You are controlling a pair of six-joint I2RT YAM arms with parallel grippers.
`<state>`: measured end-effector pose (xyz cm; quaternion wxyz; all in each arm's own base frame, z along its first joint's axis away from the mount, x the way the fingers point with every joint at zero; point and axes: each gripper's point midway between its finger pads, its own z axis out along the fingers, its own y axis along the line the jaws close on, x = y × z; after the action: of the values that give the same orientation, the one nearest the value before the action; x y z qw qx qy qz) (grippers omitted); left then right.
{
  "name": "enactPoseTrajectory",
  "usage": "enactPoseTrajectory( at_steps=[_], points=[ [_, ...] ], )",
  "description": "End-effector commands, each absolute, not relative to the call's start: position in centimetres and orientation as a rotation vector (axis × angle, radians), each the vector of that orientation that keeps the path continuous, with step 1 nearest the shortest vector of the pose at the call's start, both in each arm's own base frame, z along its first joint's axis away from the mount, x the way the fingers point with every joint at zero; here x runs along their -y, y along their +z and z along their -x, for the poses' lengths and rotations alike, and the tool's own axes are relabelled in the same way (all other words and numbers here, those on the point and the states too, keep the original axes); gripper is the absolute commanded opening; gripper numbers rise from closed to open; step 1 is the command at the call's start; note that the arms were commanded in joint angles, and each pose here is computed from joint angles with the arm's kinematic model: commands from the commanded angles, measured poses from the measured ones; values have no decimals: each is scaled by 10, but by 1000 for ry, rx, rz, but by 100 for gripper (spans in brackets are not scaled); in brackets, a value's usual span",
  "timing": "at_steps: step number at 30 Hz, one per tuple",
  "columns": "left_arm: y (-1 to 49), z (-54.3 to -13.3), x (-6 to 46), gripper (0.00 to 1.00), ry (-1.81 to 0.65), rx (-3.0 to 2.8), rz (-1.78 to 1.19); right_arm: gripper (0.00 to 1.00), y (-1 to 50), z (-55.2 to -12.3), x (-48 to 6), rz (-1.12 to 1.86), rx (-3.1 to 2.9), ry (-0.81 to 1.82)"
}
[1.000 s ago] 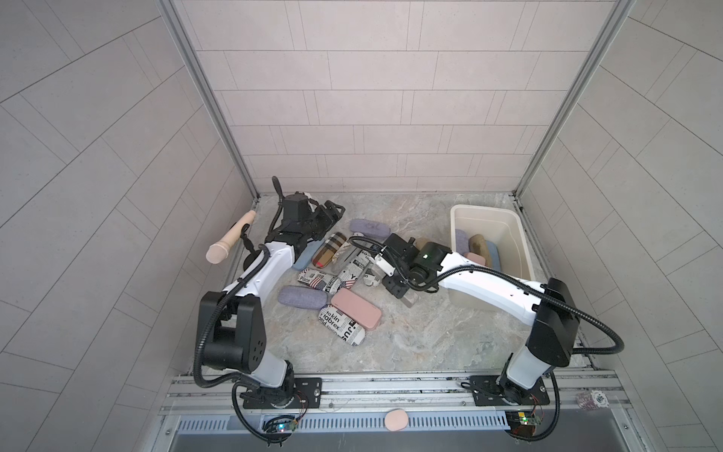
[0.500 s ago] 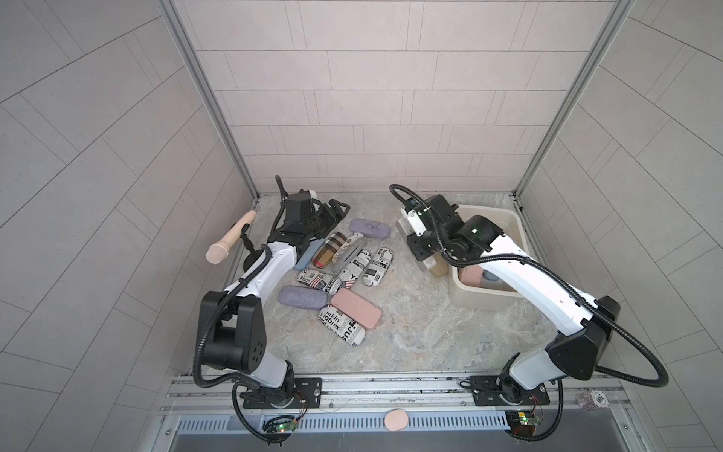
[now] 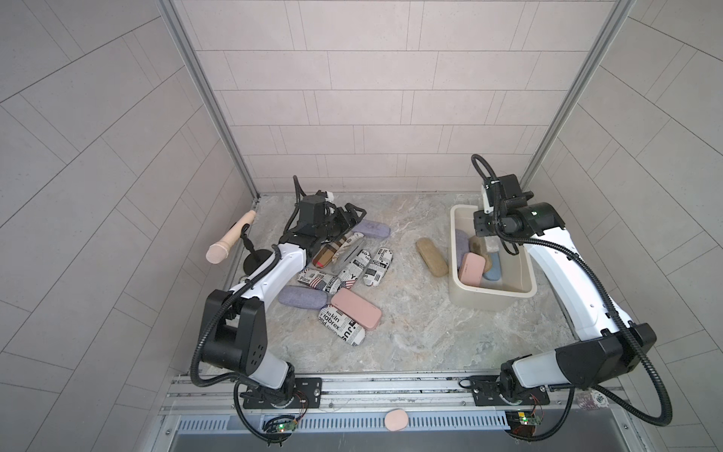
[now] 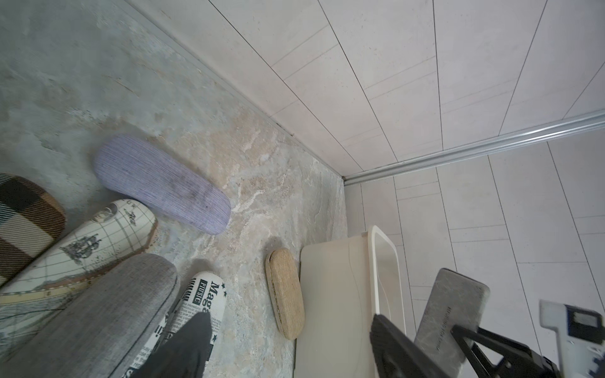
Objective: Put the glasses cases into the storage boxes
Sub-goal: Place the glasses case in the storage box.
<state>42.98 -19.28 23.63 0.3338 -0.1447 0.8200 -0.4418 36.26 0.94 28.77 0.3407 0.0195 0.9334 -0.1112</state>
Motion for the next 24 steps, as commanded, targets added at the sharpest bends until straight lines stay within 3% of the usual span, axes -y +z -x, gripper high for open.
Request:
enactPoseTrajectory(
  at_steps=[1, 13, 24],
  points=[
    [255, -430, 204, 84, -1181, -2101, 307, 32, 289, -350, 42, -167, -2388, -567],
    [254, -431, 203, 84, -1166, -2113, 305, 31, 222, -389, 93, -235, -2467, -877],
    [254, -432, 198, 84, -1162, -2109, 323, 33, 164, -397, 96, -249, -2579, -895]
  ],
)
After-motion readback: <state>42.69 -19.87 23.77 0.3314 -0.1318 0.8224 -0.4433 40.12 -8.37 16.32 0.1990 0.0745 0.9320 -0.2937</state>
